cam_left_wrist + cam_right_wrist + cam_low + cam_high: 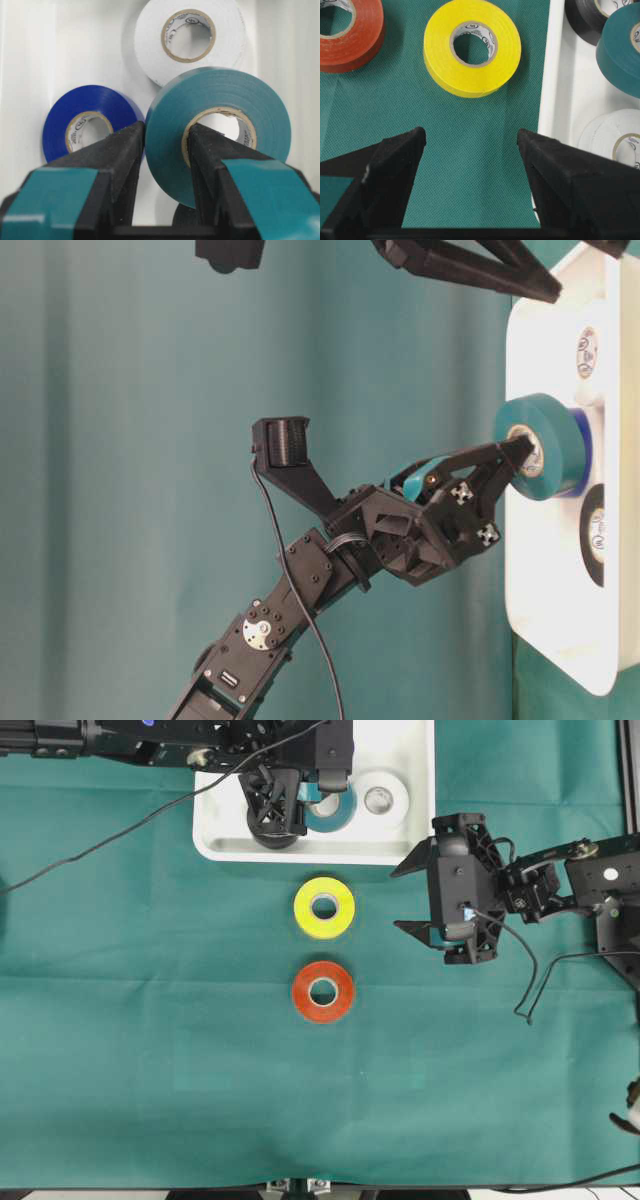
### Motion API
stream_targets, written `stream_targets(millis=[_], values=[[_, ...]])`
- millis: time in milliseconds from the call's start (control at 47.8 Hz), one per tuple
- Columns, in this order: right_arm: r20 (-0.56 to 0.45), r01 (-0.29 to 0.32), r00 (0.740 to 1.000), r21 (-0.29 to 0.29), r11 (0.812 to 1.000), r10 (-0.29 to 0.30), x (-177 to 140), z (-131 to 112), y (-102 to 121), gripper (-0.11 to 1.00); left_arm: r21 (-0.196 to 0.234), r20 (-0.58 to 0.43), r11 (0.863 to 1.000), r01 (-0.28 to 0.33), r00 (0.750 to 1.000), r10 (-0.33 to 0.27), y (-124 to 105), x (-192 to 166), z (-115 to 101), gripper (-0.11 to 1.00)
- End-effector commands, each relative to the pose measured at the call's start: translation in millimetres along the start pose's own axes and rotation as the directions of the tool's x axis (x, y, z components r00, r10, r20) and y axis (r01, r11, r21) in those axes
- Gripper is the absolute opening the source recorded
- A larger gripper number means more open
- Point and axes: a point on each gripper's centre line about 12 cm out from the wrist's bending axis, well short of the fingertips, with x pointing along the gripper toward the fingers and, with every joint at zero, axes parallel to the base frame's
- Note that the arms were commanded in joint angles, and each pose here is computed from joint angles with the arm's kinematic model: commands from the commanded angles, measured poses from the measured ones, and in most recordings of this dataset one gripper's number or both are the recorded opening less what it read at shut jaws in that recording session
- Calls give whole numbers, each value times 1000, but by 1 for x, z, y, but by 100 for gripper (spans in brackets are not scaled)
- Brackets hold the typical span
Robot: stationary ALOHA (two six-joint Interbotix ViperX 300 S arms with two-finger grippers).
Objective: Put the tape alternately from left to right into the white case.
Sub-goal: 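Carry the teal roll with the left gripper into the white tray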
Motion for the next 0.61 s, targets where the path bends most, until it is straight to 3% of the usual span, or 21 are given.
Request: stream_targets(millis=[0,63,168,419,586], values=[[24,-6,1000,1,1000,6,-3,6,1,81,-2,39,1000,-19,999,19,6,-8,10,-3],[25,-7,1000,1,1000,7,-3,6,2,81,-6,39,1000,-19,999,19,6,-8,10,0],[25,-6,1000,2,1000,6,-3,6,1,81,-6,35,1000,-15,999,16,4,-8,9,18],[25,-7,1000,13,1000,6,-3,6,1,81,-6,28,1000,-12,1000,12,2,-9,5,86],[23,-8,1000,12,1000,7,-3,6,2,81,-5,27,1000,-11,1000,12,2,-10,5,87]])
